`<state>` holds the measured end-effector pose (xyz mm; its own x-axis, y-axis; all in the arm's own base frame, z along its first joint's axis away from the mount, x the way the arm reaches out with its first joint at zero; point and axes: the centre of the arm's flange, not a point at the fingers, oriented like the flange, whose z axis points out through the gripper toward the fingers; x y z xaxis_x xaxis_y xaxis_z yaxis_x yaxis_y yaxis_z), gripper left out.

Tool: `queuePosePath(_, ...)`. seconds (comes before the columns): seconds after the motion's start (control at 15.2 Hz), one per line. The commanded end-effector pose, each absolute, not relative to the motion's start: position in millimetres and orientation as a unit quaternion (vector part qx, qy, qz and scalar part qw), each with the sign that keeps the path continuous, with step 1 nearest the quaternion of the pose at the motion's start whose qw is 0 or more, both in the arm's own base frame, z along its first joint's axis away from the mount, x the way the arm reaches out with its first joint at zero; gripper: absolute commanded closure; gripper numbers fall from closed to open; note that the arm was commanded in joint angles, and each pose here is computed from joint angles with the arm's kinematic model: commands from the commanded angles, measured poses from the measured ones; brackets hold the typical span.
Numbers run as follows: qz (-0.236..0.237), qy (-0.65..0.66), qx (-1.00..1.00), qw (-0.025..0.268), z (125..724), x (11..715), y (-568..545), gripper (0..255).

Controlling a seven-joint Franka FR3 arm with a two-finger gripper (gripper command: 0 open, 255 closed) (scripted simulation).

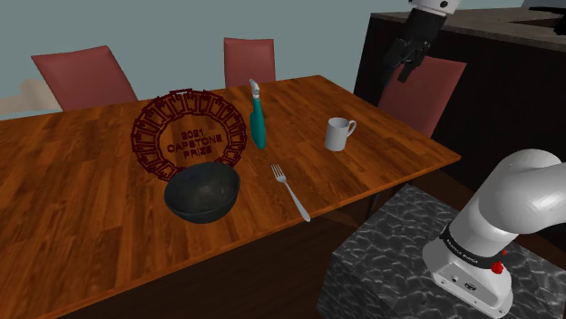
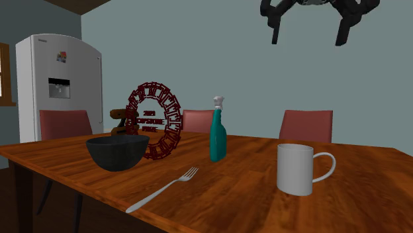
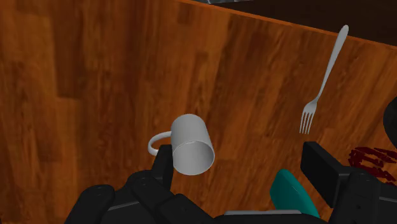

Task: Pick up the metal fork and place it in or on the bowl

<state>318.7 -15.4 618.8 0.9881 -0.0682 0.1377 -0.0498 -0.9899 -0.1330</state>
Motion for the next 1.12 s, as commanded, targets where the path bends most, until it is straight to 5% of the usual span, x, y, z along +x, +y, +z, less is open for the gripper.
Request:
queuePosePath(0.0, -0.071, 0.030, -0.995, 0.065, 619, 319, -15, 0)
queuePosePath(1.06, -0.053, 0.090, -0.994, 0.032, 488, 391, 146, 0)
